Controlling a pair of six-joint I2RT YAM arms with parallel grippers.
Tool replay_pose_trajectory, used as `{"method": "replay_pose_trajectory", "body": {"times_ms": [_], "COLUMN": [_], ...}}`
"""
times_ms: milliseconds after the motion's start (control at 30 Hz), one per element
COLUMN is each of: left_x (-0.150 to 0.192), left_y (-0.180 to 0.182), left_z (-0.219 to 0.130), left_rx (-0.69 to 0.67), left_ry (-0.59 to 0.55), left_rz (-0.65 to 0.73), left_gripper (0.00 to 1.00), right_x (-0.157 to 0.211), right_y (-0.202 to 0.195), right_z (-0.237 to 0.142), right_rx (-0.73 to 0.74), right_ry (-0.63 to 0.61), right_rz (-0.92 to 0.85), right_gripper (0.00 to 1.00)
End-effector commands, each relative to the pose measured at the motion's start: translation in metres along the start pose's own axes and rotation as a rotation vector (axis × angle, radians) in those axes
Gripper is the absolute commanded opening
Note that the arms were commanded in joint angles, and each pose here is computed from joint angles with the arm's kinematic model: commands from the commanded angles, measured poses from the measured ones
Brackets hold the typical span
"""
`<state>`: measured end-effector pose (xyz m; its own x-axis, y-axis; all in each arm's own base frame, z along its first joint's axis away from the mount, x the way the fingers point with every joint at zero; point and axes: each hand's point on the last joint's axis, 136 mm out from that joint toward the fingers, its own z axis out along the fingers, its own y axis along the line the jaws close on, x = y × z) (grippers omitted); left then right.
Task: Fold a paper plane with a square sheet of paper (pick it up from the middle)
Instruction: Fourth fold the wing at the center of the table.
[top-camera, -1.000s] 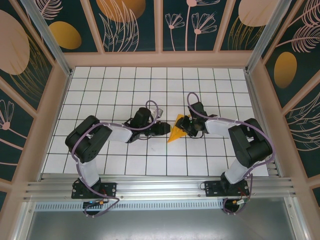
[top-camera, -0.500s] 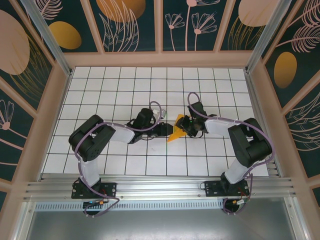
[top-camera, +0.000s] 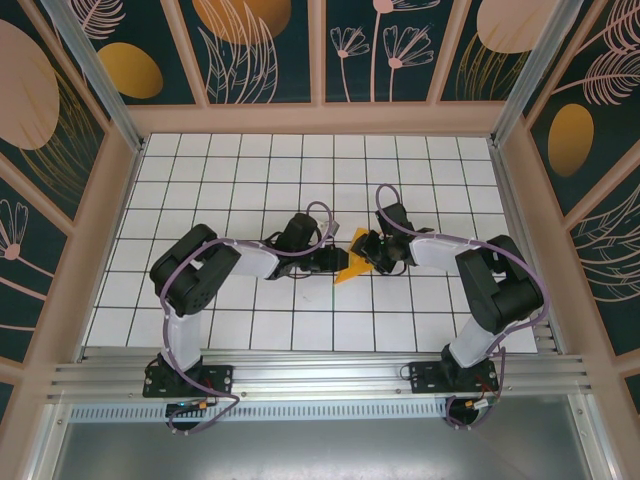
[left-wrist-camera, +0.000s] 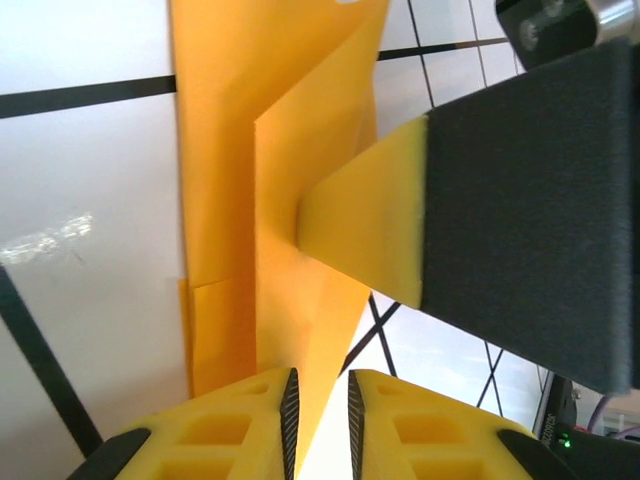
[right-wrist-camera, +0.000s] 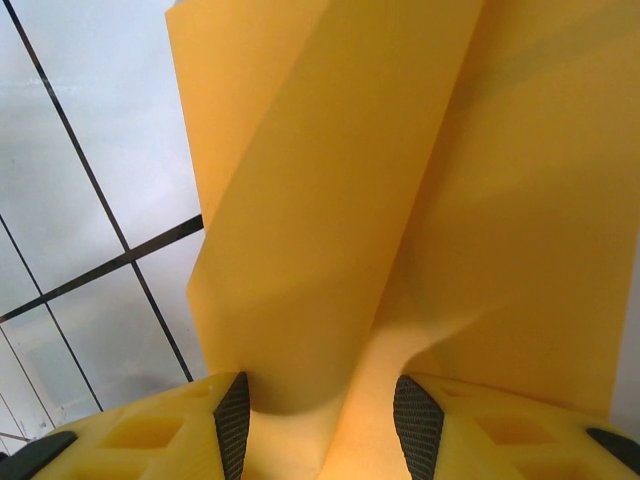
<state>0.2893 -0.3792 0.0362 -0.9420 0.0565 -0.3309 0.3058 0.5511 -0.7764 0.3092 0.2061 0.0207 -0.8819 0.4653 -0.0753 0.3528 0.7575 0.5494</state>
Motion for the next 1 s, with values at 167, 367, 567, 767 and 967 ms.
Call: {"method": "replay_pose_trajectory", "body": {"times_ms": [167, 367, 567, 767, 967], "left_x": [0.001, 0.002, 0.004, -0.003, -0.023], "left_y": [0.022, 0.022, 0.017, 0.006, 0.007], "left_z": [0.006, 0.007, 0.007, 0.0, -0.021], "left_rx": [-0.102, -0.102, -0.074, -0.047, -0.068], "left_ry": [0.005, 0.01, 0.022, -0.007, -0.128], "left_rz": [-0.015, -0.017, -0.014, -0.015, -0.049], "left_gripper": [0.21, 0.2, 0.2, 0.22, 0.25], "right_x": [0.016, 0.016, 0.018, 0.019, 0.019], "right_y": [-0.06, -0.063, -0.069, -0.076, -0.081], "right_z": [0.013, 0.015, 0.018, 0.019, 0.017], "right_rx": [0.207, 0.223, 0.248, 0.277, 0.299], "right_ry": [0.055, 0.058, 0.065, 0.067, 0.061], "right_rz": [0.072, 0.068, 0.074, 0.079, 0.084], "right_gripper": [0.48, 0.47, 0.42, 0.38, 0.36]}}
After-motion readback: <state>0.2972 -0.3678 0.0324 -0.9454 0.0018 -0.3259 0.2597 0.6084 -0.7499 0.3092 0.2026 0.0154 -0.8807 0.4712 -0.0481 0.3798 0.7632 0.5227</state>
